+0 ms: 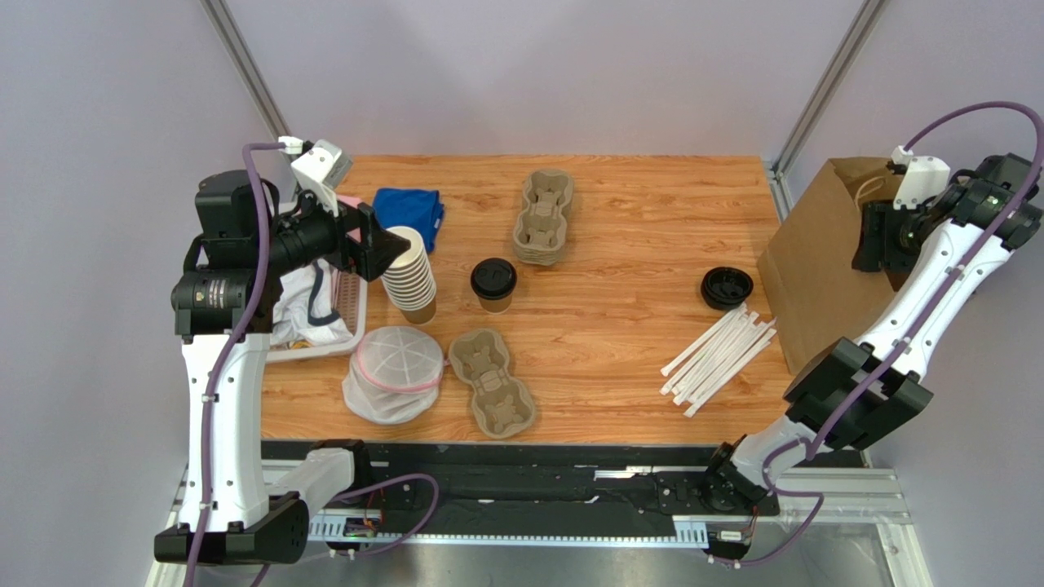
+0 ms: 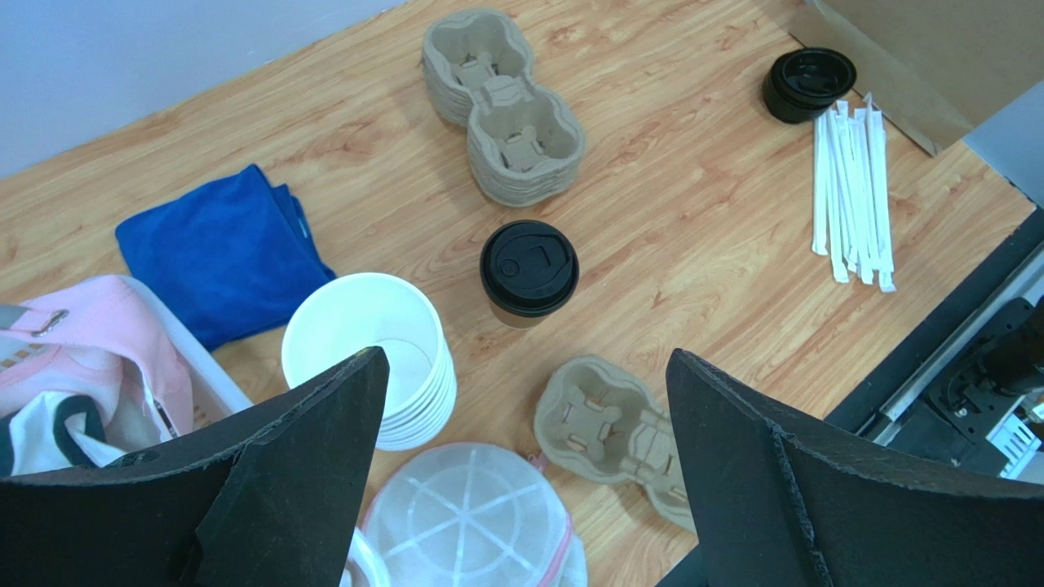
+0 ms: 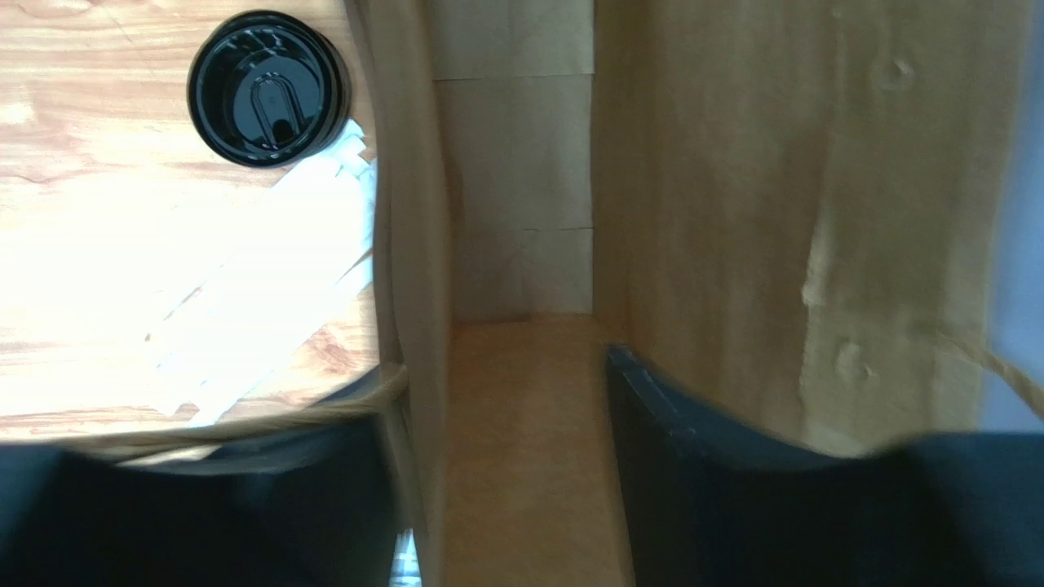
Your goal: Pack the takeout coffee
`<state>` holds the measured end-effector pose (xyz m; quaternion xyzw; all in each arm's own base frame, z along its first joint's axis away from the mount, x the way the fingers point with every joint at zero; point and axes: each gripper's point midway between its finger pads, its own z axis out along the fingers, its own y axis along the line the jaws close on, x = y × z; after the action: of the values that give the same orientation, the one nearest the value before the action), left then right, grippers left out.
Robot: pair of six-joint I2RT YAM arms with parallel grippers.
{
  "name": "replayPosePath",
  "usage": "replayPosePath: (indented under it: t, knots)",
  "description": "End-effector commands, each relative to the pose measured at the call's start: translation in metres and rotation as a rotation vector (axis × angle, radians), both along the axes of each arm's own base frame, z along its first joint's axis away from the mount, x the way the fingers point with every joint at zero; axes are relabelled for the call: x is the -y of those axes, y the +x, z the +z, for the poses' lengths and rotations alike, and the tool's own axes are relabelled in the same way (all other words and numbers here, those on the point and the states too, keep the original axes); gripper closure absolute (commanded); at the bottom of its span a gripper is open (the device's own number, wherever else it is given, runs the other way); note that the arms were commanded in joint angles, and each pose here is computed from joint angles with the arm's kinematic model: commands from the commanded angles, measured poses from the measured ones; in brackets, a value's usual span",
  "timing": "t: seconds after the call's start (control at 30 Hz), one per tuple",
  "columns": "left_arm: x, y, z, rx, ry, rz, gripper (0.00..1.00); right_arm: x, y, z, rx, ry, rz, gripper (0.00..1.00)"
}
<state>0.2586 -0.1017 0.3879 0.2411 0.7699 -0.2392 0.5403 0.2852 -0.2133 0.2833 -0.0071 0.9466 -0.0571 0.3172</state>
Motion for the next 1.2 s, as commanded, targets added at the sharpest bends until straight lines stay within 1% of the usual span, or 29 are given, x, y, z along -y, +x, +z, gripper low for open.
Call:
replayPosePath:
  t: [0.0, 0.03, 0.1, 0.17, 0.23, 0.37, 0.43, 0.5, 0.53, 0.57, 0.6, 0.63, 0.7, 0.73, 0.77, 0.83, 0.87, 0.9, 0.93, 1.0, 1.03, 1.1, 1.13, 1.17]
  knots:
    - [0.001, 0.0, 0.009, 0.051, 0.003, -0.006, 0.07, -0.03, -0.018, 0.003, -0.046, 0.102, 0.054, 0.53]
    - [0.0, 0.0, 0.008, 0.05, 0.004, -0.003, 0.07, -0.031, -0.018, 0.006, -0.037, 0.095, 0.058, 0.72]
    - [-0.001, 0.001, 0.008, 0.056, 0.012, -0.001, 0.07, -0.03, -0.018, 0.016, -0.015, 0.067, 0.061, 1.0]
    - [-0.001, 0.001, 0.006, 0.052, 0.01, 0.0, 0.07, -0.03, -0.018, 0.027, 0.011, 0.038, 0.062, 1.0]
    - [-0.001, 0.003, 0.005, 0.047, 0.009, 0.0, 0.07, -0.028, -0.016, 0.05, 0.074, -0.021, 0.061, 1.0]
    - [-0.001, 0.004, 0.003, 0.043, 0.009, 0.002, 0.08, -0.044, -0.016, 0.104, 0.219, -0.137, 0.1, 1.0]
    - [-0.001, 0.005, 0.003, 0.046, 0.011, 0.001, 0.08, -0.064, -0.017, 0.13, 0.291, -0.183, 0.137, 1.0]
    - [-0.001, 0.007, 0.002, 0.042, 0.008, 0.002, 0.07, -0.084, -0.02, 0.146, 0.342, -0.209, 0.168, 1.0]
    - [-0.001, 0.007, 0.002, 0.043, 0.009, 0.0, 0.07, -0.103, -0.015, 0.151, 0.369, -0.204, 0.216, 1.0]
    - [-0.001, 0.008, 0.002, 0.042, 0.008, 0.002, 0.07, -0.112, -0.014, 0.151, 0.374, -0.2, 0.225, 1.0]
    - [-0.001, 0.009, 0.002, 0.042, 0.01, 0.001, 0.08, -0.123, -0.013, 0.153, 0.387, -0.188, 0.244, 1.0]
    - [-0.001, 0.01, 0.001, 0.042, 0.009, 0.003, 0.07, -0.148, -0.01, 0.159, 0.421, -0.175, 0.31, 1.0]
    - [-0.001, 0.011, 0.0, 0.038, 0.007, 0.007, 0.07, -0.172, -0.005, 0.156, 0.425, -0.11, 0.318, 1.0]
    - [-0.002, 0.011, 0.0, 0.036, 0.006, 0.011, 0.07, -0.196, -0.001, 0.153, 0.422, -0.064, 0.373, 1.0]
    - [-0.003, 0.012, 0.0, 0.035, 0.007, 0.017, 0.07, -0.209, 0.001, 0.151, 0.418, -0.004, 0.365, 1.0]
    - [-0.003, 0.01, 0.0, 0.035, 0.005, 0.021, 0.07, -0.241, 0.006, 0.137, 0.382, 0.091, 0.417, 1.0]
    - [-0.003, 0.01, -0.001, 0.033, 0.009, 0.022, 0.07, -0.254, 0.006, 0.131, 0.364, 0.15, 0.409, 1.0]
    - [-0.004, 0.009, 0.0, 0.037, 0.014, 0.021, 0.07, -0.267, 0.007, 0.112, 0.311, 0.185, 0.422, 1.0]
    - [-0.005, 0.008, -0.002, 0.034, 0.018, 0.026, 0.07, -0.282, 0.009, 0.11, 0.319, 0.209, 0.455, 1.0]
    - [-0.008, 0.008, -0.004, 0.033, 0.034, 0.037, 0.07, -0.295, 0.004, 0.098, 0.293, 0.272, 0.458, 1.0]
    - [-0.008, 0.007, -0.004, 0.034, 0.038, 0.038, 0.07, -0.299, 0.004, 0.079, 0.243, 0.303, 0.449, 1.0]
    - [-0.01, 0.01, -0.008, 0.022, 0.043, 0.048, 0.07, -0.308, -0.003, 0.067, 0.212, 0.36, 0.439, 1.0]
    - [-0.009, 0.011, -0.007, 0.021, 0.039, 0.05, 0.07, -0.316, -0.005, 0.051, 0.171, 0.375, 0.451, 1.0]
    - [-0.009, 0.013, -0.007, 0.016, 0.034, 0.052, 0.07, -0.32, -0.008, 0.048, 0.162, 0.378, 0.456, 1.0]
